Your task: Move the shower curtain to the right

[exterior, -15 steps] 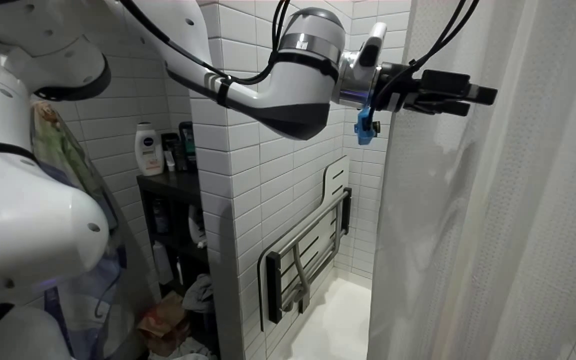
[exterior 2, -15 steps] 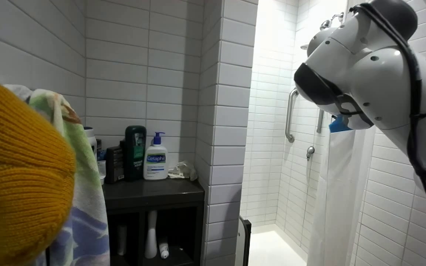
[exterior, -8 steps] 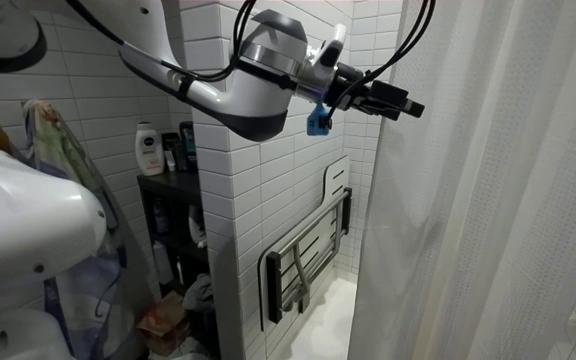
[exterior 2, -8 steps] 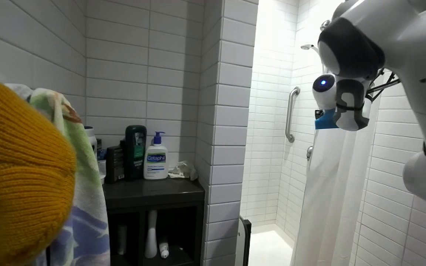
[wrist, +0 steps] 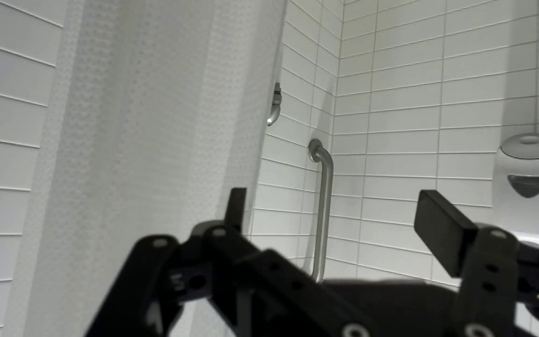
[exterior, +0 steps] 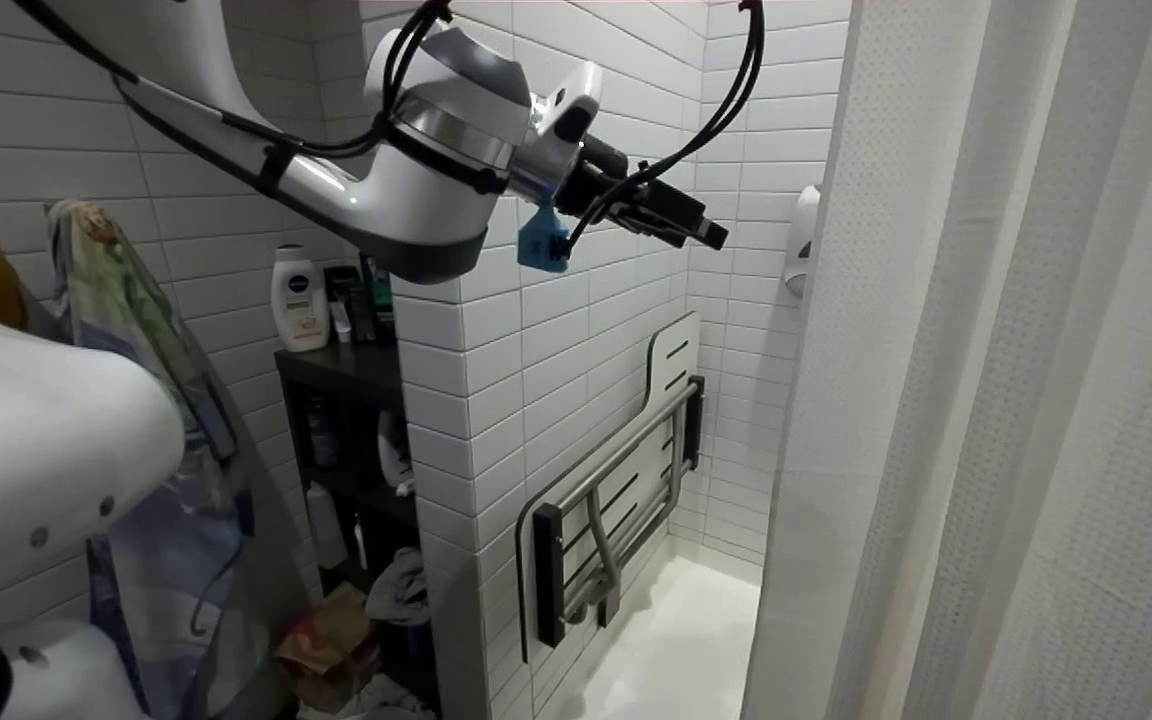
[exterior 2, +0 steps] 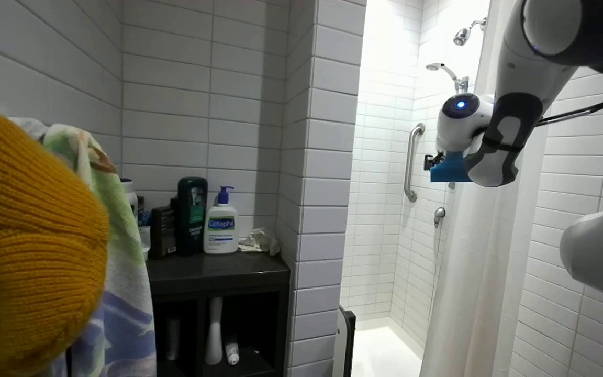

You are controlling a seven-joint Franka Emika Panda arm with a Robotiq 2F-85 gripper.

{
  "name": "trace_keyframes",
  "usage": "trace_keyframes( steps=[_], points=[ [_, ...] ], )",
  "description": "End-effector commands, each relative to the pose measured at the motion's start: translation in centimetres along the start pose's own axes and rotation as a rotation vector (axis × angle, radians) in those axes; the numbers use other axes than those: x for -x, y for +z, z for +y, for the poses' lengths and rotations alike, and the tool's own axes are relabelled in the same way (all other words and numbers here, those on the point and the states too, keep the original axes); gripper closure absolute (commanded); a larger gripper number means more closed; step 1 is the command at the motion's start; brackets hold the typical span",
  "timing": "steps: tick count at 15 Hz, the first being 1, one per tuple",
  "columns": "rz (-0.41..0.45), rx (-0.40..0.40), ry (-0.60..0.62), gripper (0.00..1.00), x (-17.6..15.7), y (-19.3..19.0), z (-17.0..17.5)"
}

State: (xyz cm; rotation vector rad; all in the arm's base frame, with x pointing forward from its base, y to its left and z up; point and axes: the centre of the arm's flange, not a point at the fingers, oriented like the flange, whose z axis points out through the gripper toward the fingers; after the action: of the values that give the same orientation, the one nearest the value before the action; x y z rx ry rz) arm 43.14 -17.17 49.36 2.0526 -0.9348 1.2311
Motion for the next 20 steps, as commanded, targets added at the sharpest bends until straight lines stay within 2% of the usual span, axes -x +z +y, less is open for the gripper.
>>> trace_keyframes(
  steps=[1,7,9,10,11,12,14,20],
  points=[
    [0.066,0.007,-0.052,0.39,1.0,-0.6,-0.8],
    [0.134,0.032,-0.092,0.88,0.2,0.7,-1.3],
    [0.156,0.054,-0.099,0.99,-0.4,1.6,-0.8],
    [0.165,0.067,-0.105,1.0,-0.8,2.2,-0.6],
    [0.173,0.077,-0.11,0.67,-1.1,2.6,-0.2],
    [0.182,0.088,-0.114,0.71,-1.3,2.9,0.2],
    [0.193,0.1,-0.122,0.66,-1.5,3.5,0.8],
    [0.231,0.076,-0.146,0.26,-2.0,2.5,1.4]
  ],
)
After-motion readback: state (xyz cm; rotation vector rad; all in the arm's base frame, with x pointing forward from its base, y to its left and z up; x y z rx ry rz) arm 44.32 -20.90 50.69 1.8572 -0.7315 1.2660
